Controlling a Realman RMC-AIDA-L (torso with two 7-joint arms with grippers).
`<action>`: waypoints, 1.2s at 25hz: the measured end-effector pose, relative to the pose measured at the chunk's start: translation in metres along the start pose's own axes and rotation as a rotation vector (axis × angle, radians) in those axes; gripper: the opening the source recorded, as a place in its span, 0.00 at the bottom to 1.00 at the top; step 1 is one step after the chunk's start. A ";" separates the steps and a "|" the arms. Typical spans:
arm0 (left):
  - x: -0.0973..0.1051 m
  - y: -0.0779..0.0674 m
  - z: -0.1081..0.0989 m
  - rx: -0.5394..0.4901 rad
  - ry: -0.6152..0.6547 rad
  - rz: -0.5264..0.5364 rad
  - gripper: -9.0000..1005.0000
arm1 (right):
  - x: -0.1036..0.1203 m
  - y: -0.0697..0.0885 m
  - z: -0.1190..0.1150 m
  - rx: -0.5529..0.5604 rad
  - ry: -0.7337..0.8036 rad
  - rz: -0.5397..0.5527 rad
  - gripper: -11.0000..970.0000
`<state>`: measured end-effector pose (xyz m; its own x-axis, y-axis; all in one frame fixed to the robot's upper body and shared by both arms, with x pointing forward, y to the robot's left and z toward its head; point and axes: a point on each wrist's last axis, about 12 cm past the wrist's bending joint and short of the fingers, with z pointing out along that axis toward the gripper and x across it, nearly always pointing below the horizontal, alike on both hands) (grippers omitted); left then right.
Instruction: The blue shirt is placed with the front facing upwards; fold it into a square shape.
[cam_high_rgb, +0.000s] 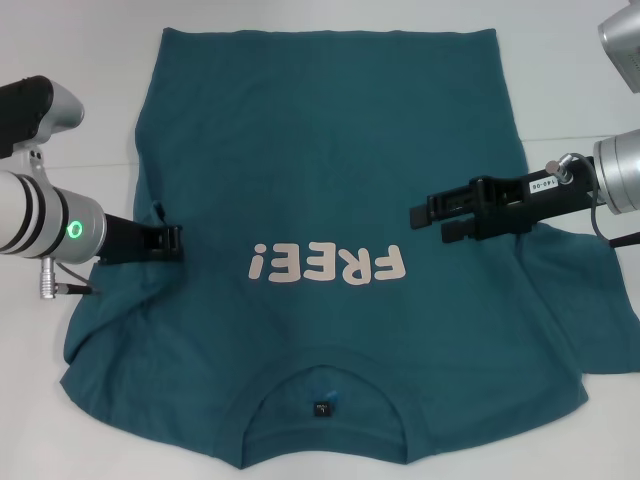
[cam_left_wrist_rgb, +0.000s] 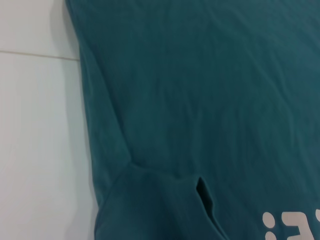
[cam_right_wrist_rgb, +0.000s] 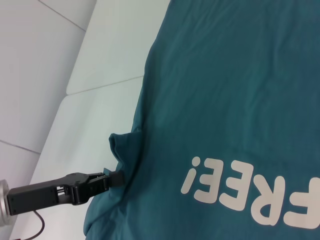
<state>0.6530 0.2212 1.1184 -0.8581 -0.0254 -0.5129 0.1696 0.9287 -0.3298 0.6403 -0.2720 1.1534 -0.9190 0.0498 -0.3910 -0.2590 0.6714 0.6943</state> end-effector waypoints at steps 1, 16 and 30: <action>0.000 0.000 0.000 -0.001 -0.003 0.001 0.01 | 0.000 0.000 0.000 0.000 0.000 0.000 0.75; 0.003 0.006 -0.005 0.025 -0.013 -0.043 0.33 | 0.001 -0.002 -0.001 0.006 -0.007 0.005 0.75; 0.031 0.032 -0.036 0.240 0.017 -0.149 0.54 | -0.002 0.000 0.000 0.008 -0.010 -0.002 0.74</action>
<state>0.6143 0.2638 1.1203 -0.8896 -0.1473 -0.4323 0.1491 0.8010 -0.5798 0.6420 -0.2728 1.1541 -0.9155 0.0559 -0.3984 -0.2584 0.6772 0.6889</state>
